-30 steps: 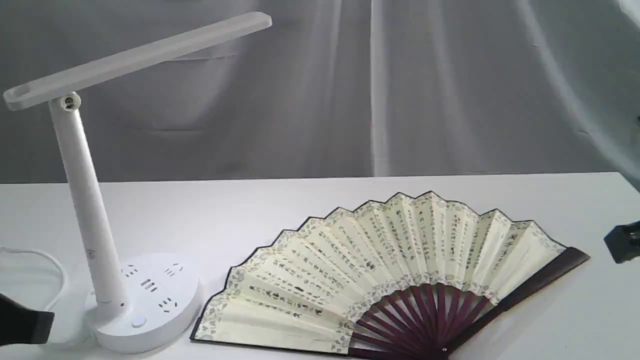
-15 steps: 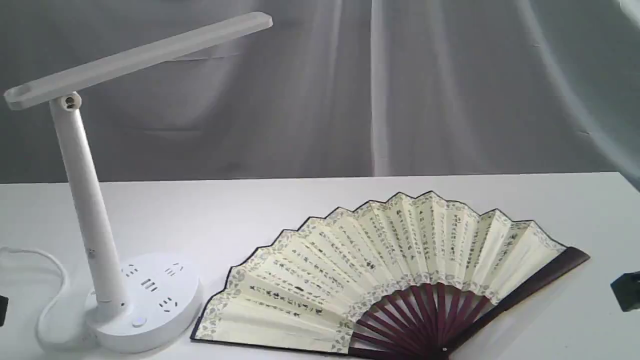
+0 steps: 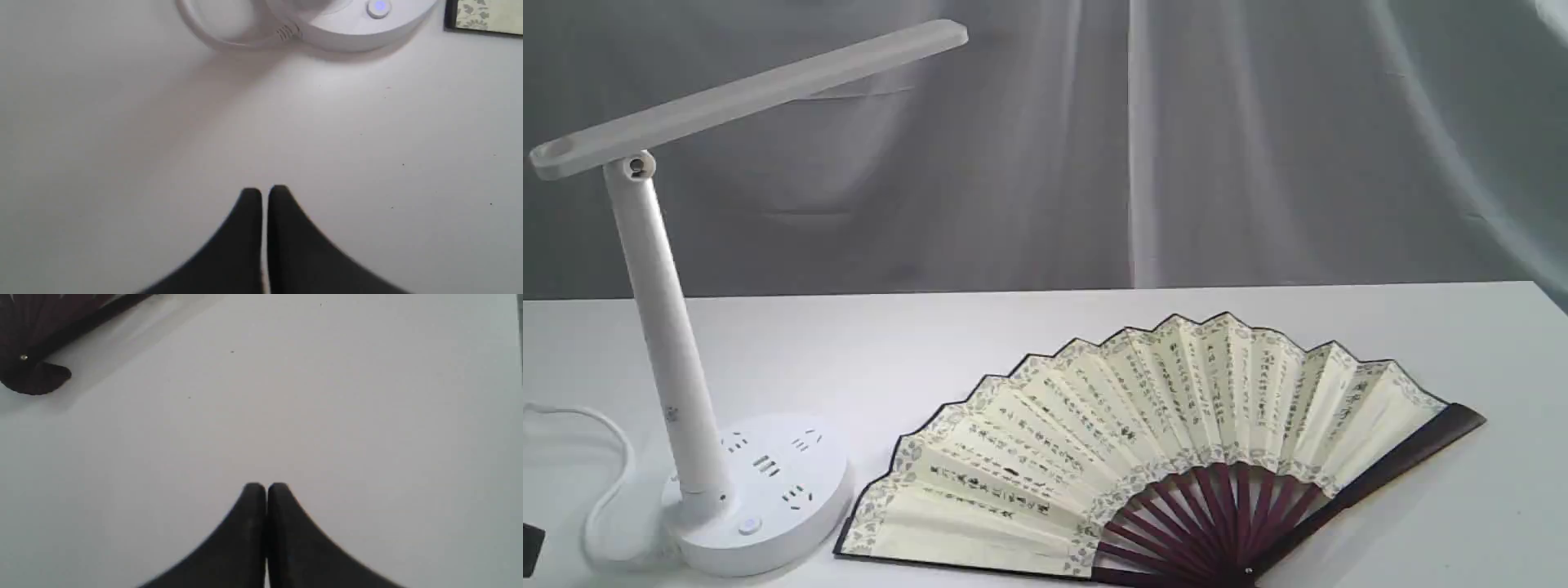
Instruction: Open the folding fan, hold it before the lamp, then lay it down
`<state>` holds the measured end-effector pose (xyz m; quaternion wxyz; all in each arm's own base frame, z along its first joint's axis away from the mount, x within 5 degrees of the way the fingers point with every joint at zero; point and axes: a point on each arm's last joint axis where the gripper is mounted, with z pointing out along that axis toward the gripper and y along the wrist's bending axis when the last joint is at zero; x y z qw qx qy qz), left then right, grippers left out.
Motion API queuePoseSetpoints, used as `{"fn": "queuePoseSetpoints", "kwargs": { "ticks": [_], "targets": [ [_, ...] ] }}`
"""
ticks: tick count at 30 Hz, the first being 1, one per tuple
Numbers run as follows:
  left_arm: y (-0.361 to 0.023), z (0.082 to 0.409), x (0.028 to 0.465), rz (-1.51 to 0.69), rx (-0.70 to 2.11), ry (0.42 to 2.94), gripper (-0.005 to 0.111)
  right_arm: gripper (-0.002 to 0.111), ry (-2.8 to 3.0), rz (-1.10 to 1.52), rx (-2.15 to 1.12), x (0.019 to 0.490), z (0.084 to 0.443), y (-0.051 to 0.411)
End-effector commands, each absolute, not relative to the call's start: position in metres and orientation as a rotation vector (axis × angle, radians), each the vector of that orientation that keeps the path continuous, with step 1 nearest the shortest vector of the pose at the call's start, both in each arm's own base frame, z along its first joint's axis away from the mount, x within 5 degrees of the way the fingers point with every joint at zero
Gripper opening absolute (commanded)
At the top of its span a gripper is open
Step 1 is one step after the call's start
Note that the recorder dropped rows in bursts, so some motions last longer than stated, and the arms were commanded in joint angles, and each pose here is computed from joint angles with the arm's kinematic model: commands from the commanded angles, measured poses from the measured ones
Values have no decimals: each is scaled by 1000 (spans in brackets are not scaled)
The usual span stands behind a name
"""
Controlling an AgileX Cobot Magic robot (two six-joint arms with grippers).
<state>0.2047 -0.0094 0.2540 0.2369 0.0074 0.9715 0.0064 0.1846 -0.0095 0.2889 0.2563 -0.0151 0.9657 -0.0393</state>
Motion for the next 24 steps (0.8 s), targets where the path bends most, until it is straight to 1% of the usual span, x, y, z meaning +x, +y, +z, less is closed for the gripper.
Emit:
{"fn": "queuePoseSetpoints", "kwargs": {
  "ticks": [1,5,11,18,24],
  "targets": [
    [-11,258,201,1,22,2639,0,0,2545,-130,-49,174,300,-10],
    [-10,274,192,-6,20,2548,0,0,2466,-131,-44,160,314,-10],
    [-9,303,166,-19,16,2378,0,0,2325,-139,-35,129,335,-9],
    [-6,334,120,-34,8,2174,0,0,2133,-194,-27,77,356,-12],
    [-2,352,72,-44,3,2002,0,0,1982,-206,-7,30,363,-12]
  ]
}}
